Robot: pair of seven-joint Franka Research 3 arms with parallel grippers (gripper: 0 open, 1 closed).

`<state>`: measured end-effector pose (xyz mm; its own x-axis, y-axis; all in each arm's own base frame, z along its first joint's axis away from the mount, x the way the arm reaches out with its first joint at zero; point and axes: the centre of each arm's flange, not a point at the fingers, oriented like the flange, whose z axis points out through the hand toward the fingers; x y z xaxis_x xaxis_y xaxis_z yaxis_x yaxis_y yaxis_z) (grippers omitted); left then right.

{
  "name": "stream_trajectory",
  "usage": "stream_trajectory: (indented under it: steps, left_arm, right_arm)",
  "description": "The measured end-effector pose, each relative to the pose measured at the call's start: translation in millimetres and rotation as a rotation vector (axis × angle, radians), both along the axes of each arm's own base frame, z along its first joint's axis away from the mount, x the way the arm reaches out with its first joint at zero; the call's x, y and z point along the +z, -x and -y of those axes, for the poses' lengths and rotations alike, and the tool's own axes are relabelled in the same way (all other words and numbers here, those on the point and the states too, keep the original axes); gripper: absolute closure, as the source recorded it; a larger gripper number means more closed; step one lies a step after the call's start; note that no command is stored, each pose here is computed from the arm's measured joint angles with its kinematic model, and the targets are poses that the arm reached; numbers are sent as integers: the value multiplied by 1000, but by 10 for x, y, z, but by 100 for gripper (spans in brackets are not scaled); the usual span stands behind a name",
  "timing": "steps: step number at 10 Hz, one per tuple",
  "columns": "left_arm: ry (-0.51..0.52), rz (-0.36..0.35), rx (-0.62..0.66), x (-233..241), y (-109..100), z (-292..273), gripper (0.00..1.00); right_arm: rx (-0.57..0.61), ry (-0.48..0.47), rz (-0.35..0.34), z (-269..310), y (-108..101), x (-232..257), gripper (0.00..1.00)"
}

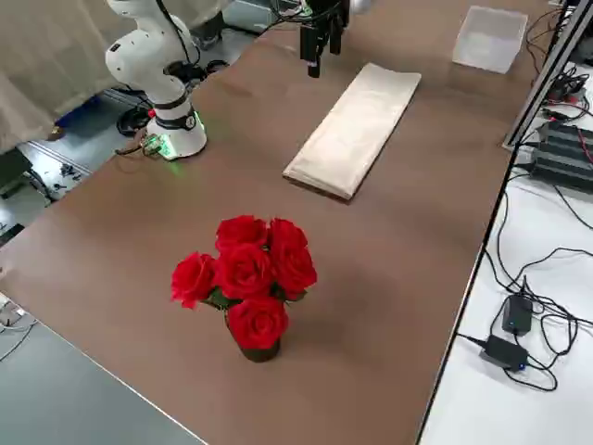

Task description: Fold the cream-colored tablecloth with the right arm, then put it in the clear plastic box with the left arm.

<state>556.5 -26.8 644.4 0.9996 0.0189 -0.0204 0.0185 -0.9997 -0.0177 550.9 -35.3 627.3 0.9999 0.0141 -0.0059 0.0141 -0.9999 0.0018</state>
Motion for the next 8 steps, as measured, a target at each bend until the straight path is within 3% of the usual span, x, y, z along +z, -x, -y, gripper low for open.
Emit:
stream_trajectory:
  steps: [4,8]
  left_arm:
    - [1,4,-12,4,-3,23,0]
    - [1,2,-21,-7,-9,35,0]
  right_arm:
    - [0,-1,-7,0,1,-34,0]
    - [1,-40,-68,-48,-10,-556,0]
